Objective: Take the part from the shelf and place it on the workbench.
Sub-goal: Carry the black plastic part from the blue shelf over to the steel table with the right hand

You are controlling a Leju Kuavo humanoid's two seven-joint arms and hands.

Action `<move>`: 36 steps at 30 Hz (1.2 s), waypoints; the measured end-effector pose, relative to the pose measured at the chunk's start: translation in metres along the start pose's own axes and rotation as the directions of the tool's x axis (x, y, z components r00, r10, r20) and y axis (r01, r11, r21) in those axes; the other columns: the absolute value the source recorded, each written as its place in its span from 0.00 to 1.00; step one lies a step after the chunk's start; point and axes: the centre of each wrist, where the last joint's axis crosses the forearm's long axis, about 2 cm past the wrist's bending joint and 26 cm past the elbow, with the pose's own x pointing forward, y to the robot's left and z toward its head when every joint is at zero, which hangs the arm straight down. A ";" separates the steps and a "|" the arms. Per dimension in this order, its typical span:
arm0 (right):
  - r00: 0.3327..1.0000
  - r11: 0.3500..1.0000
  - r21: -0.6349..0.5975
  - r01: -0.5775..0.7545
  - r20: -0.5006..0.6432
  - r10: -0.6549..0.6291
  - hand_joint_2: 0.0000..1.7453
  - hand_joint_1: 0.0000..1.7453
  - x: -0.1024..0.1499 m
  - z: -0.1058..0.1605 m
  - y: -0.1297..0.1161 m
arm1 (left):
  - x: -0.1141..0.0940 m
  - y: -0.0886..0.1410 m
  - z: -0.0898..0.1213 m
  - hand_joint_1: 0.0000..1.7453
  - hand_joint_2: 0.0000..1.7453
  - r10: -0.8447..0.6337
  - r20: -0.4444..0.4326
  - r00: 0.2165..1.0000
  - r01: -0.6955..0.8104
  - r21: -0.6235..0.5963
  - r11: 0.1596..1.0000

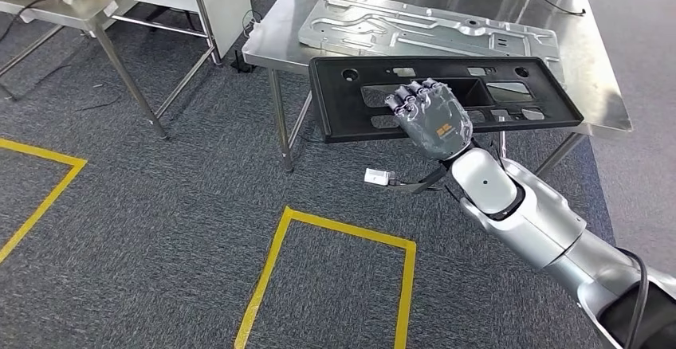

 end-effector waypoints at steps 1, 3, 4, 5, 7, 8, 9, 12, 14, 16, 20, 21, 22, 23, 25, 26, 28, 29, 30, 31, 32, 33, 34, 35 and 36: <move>1.000 1.000 -0.003 0.000 0.000 0.000 1.00 1.00 0.001 -0.002 -0.001 | 0.000 0.000 0.000 0.00 1.00 0.000 0.001 1.000 0.000 0.000 1.000; 1.000 1.000 -0.005 -0.001 0.004 0.001 1.00 1.00 0.002 -0.005 -0.002 | 0.001 0.000 0.000 0.00 1.00 -0.001 0.003 1.000 0.001 0.001 1.000; 1.000 1.000 -0.005 -0.002 0.008 0.002 1.00 1.00 0.003 -0.006 -0.002 | 0.002 0.001 0.000 0.00 1.00 -0.003 0.006 1.000 0.003 0.001 1.000; 1.000 1.000 -0.004 -0.004 0.013 0.004 1.00 1.00 0.004 -0.007 -0.002 | 0.002 0.001 0.000 0.00 1.00 -0.004 0.008 1.000 0.004 0.002 1.000; 1.000 1.000 -0.006 -0.002 0.023 0.002 1.00 1.00 0.005 -0.010 -0.003 | 0.002 0.002 0.000 0.00 1.00 -0.008 0.010 1.000 0.008 0.005 1.000; 1.000 1.000 -0.008 0.003 0.027 -0.003 1.00 1.00 0.006 -0.011 -0.004 | 0.001 0.003 0.000 0.00 1.00 -0.010 0.009 1.000 0.010 0.005 1.000; 1.000 1.000 -0.009 0.008 0.030 -0.008 1.00 1.00 0.006 -0.013 -0.004 | 0.000 0.003 0.000 0.00 1.00 -0.012 0.007 1.000 0.012 0.005 1.000; 0.999 1.000 -0.004 0.022 0.041 -0.022 1.00 1.00 0.011 -0.014 -0.003 | -0.003 0.003 0.001 0.00 1.00 -0.012 0.001 1.000 0.012 0.006 1.000; 0.999 1.000 -0.001 0.026 0.045 -0.026 1.00 1.00 0.013 -0.015 -0.003 | -0.004 0.003 0.001 0.00 1.00 -0.013 -0.001 1.000 0.013 0.006 1.000; 0.999 1.000 0.000 0.028 0.044 -0.028 1.00 1.00 0.013 -0.016 -0.004 | -0.004 0.004 0.001 0.00 1.00 -0.015 -0.001 1.000 0.015 0.007 1.000; 0.998 0.999 0.005 0.034 0.043 -0.034 1.00 1.00 0.014 -0.019 -0.004 | -0.003 0.004 0.001 0.00 1.00 -0.018 0.006 1.000 0.018 0.005 1.000; 0.998 0.999 0.007 0.036 0.042 -0.037 1.00 1.00 0.014 -0.019 -0.003 | -0.003 0.005 0.001 0.00 1.00 -0.019 0.008 1.000 0.019 0.005 1.000; 0.998 0.999 0.008 0.039 0.041 -0.040 1.00 1.00 0.015 -0.019 -0.003 | -0.003 0.005 0.001 0.00 1.00 -0.021 0.009 1.000 0.020 0.006 1.000; 0.998 0.999 0.010 0.042 0.039 -0.043 1.00 1.00 0.015 -0.019 -0.003 | -0.004 0.005 0.001 0.00 1.00 -0.022 0.010 1.000 0.022 0.006 1.000; 0.998 0.999 0.010 0.044 0.036 -0.045 1.00 1.00 0.015 -0.020 -0.004 | -0.004 0.005 0.001 0.00 1.00 -0.022 0.011 1.000 0.022 0.007 1.000; 0.998 0.999 0.011 0.044 0.035 -0.045 1.00 1.00 0.015 -0.020 -0.004 | -0.004 0.005 0.001 0.00 1.00 -0.023 0.012 1.000 0.023 0.007 1.000; 0.998 0.999 0.015 0.044 0.033 -0.044 1.00 1.00 0.014 -0.021 -0.004 | -0.004 0.005 0.001 0.00 1.00 -0.023 0.012 1.000 0.023 0.007 1.000; 0.998 0.999 0.019 0.044 0.034 -0.045 1.00 1.00 0.015 -0.020 -0.003 | -0.004 0.005 0.001 0.00 1.00 -0.023 0.013 1.000 0.023 0.007 1.000; 0.998 0.999 0.024 0.045 0.035 -0.046 1.00 1.00 0.016 -0.020 -0.002 | -0.004 0.005 0.001 0.00 1.00 -0.023 0.013 1.000 0.023 0.007 1.000; 0.998 0.999 0.028 0.047 0.038 -0.048 1.00 1.00 0.017 -0.019 -0.001 | -0.004 0.005 0.001 0.00 1.00 -0.024 0.013 1.000 0.024 0.007 1.000; 0.998 0.998 0.031 0.047 0.040 -0.049 1.00 1.00 0.018 -0.019 -0.001 | -0.004 0.005 0.001 0.00 1.00 -0.025 0.013 1.000 0.025 0.007 1.000; 0.998 0.998 0.032 0.047 0.040 -0.049 1.00 1.00 0.018 -0.019 -0.001 | -0.004 0.005 0.001 0.00 1.00 -0.026 0.013 1.000 0.026 0.006 1.000; 0.998 0.998 0.032 0.047 0.040 -0.049 1.00 1.00 0.018 -0.019 -0.001 | -0.004 0.005 0.001 0.00 1.00 -0.027 0.012 1.000 0.027 0.006 1.000; 0.998 0.998 0.032 0.047 0.040 -0.048 1.00 1.00 0.018 -0.019 -0.001 | -0.004 0.005 0.001 0.00 1.00 -0.028 0.012 1.000 0.028 0.006 1.000; 0.998 0.998 0.032 0.047 0.040 -0.048 1.00 1.00 0.018 -0.019 -0.001 | -0.004 0.005 0.001 0.00 1.00 -0.028 0.012 1.000 0.028 0.006 1.000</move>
